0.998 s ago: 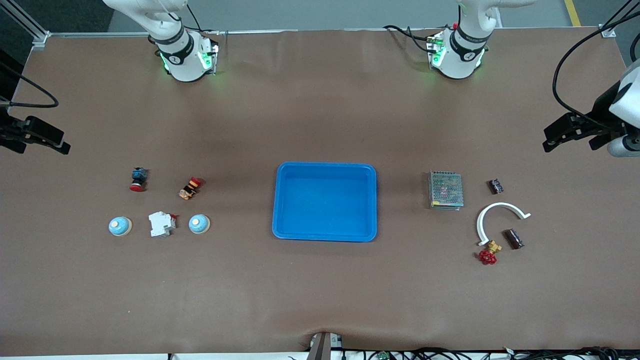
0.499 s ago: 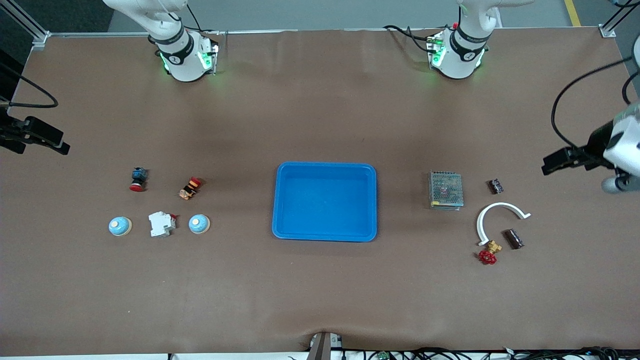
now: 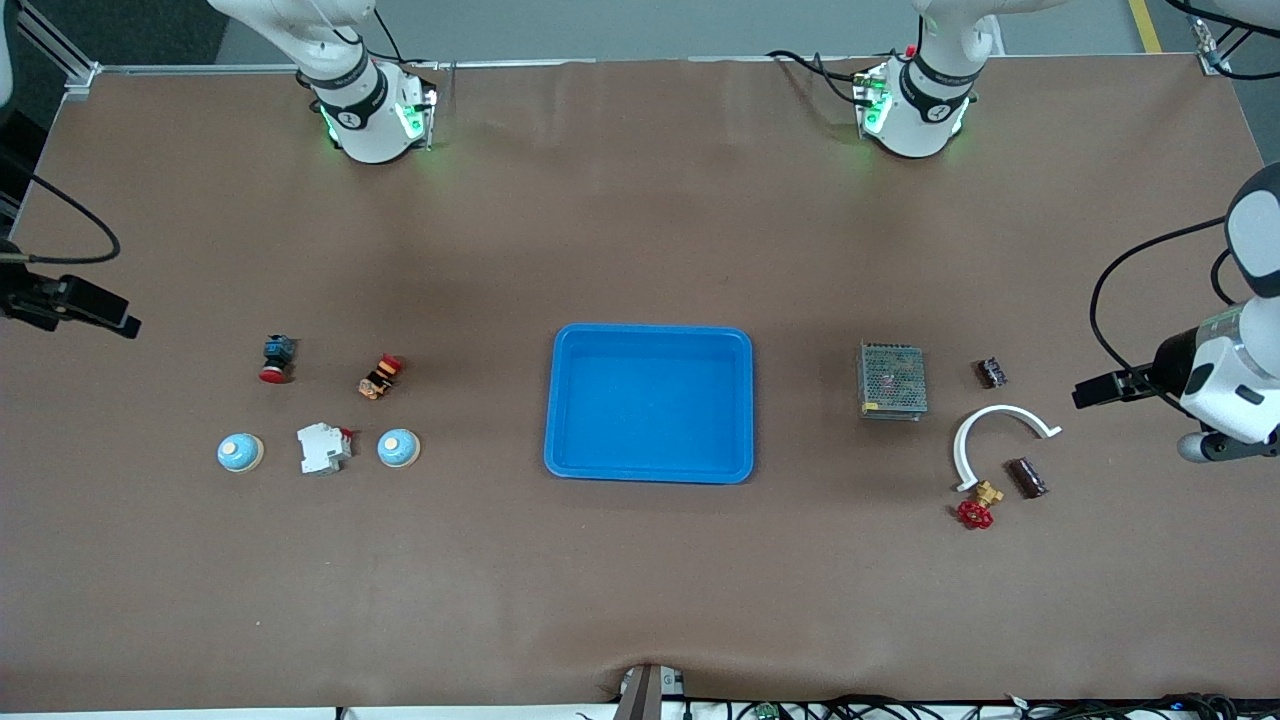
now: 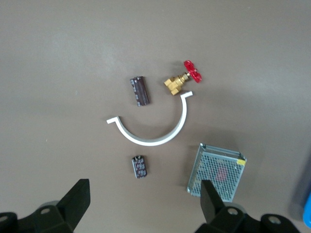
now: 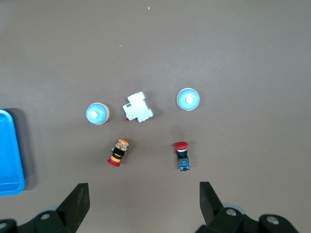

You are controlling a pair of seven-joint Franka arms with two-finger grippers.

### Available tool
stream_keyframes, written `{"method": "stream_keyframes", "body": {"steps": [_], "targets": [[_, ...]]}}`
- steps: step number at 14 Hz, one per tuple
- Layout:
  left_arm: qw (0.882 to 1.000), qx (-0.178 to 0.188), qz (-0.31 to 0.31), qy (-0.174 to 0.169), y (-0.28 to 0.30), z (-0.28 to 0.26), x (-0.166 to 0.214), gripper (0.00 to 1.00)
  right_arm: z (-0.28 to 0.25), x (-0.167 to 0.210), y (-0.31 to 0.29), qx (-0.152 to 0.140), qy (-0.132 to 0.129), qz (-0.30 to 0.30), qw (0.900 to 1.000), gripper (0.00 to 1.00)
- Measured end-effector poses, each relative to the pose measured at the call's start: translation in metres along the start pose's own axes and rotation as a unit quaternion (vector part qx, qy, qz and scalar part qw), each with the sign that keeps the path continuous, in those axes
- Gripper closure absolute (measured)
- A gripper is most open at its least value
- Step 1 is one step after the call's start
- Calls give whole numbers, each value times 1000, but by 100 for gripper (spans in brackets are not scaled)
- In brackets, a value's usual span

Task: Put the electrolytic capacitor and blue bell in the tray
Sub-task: 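Reach the right gripper to the bell while the left gripper nears the capacitor, then grasp the bell with the right gripper while the left gripper grasps the capacitor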

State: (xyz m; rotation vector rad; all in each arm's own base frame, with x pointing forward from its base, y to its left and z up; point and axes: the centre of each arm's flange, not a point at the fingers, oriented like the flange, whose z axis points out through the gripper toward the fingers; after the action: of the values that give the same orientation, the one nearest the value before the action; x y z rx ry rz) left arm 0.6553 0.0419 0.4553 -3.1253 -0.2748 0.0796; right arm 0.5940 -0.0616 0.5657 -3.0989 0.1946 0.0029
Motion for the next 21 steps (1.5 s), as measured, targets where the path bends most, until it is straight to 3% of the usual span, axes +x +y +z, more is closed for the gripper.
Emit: {"method": "stream_keyframes", "body": {"steps": [5,11,16,21], "targets": [[1000,-3,-12,21,-12,53,29,0,97,13,13,-22,26,-1,999,0],[998,-5,-57,21,-31,110,49,0,221,39,62,-29,16,2,999,0],[994,-6,-111,3,-21,170,62,0,278,47,81,-28,16,11,999,0],[993,-8,-119,6,-18,205,70,0,331,50,86,-27,18,12,999,0]]}}
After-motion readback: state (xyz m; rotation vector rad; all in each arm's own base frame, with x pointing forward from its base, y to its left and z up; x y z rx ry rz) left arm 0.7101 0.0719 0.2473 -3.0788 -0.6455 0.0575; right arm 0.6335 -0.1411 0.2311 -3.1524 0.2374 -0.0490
